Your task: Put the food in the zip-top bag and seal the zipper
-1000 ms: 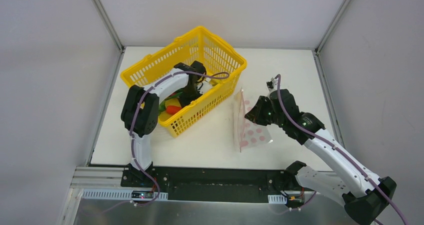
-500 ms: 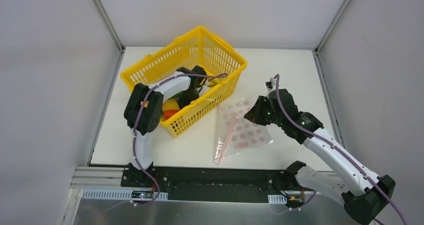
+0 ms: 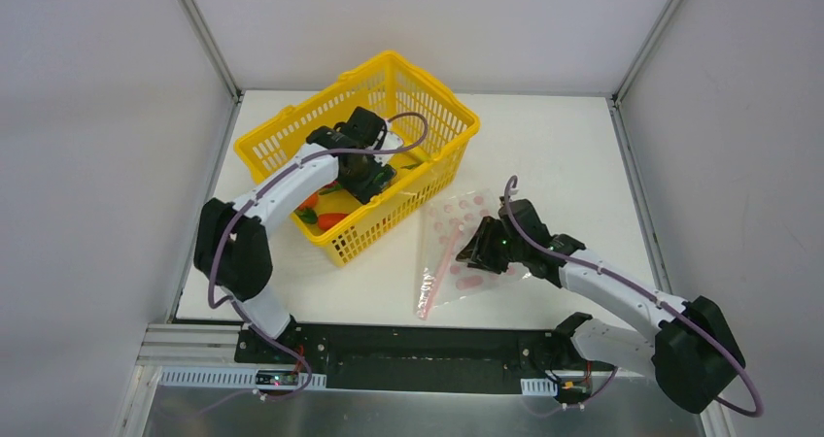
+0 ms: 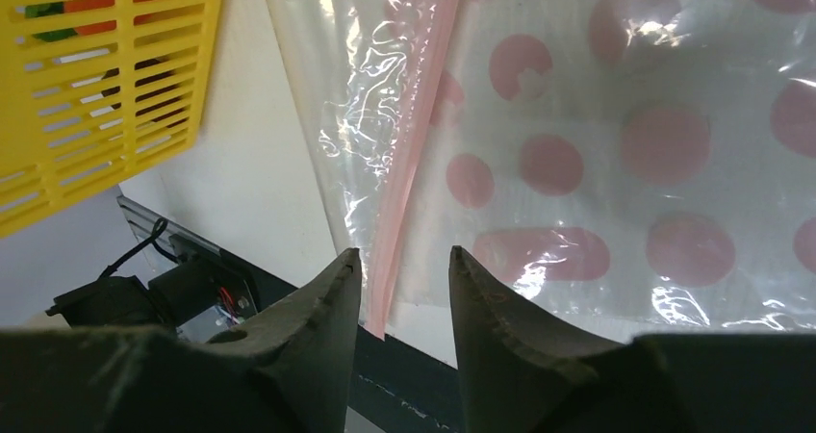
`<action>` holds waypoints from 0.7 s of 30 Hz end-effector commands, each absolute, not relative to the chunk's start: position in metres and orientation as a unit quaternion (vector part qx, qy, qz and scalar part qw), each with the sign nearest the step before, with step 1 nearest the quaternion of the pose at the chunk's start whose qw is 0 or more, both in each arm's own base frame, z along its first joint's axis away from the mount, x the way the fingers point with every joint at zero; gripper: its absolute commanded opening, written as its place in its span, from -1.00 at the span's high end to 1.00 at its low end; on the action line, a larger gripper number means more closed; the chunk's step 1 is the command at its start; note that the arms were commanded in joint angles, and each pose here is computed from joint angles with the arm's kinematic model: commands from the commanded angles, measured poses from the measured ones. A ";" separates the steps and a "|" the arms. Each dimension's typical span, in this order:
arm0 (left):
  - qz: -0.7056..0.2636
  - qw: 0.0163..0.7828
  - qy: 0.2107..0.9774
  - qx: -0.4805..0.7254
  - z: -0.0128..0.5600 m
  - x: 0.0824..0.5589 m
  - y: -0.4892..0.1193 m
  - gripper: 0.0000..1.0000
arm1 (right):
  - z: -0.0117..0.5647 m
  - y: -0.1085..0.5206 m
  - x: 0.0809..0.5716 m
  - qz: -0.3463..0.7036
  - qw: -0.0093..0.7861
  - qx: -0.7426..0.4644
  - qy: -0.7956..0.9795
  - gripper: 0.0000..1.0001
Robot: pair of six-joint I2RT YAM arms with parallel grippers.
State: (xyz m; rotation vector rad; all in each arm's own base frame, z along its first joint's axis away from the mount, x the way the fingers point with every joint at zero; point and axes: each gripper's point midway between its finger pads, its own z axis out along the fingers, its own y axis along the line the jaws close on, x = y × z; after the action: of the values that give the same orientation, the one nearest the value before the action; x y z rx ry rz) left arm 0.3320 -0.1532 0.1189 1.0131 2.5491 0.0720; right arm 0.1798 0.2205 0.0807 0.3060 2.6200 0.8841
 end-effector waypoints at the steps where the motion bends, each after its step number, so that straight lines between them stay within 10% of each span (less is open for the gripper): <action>1: 0.059 0.258 0.916 0.302 0.150 0.332 -0.138 -0.47 | 0.097 0.242 0.200 0.379 0.200 0.143 0.892 0.17; 13: -0.098 0.466 0.859 0.187 0.262 0.271 -0.141 -0.60 | 0.061 0.261 0.211 0.407 0.170 0.181 0.879 0.17; 21: -0.213 0.445 0.826 0.273 0.269 0.194 -0.200 -0.48 | 0.047 0.269 0.221 0.414 0.163 0.200 0.873 0.35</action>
State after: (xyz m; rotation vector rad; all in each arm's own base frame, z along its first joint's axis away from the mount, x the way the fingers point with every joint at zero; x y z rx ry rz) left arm 0.2230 -0.1653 0.2905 0.5716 1.9794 -0.4054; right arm 0.2077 0.2597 0.0381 0.5544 2.5602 1.1050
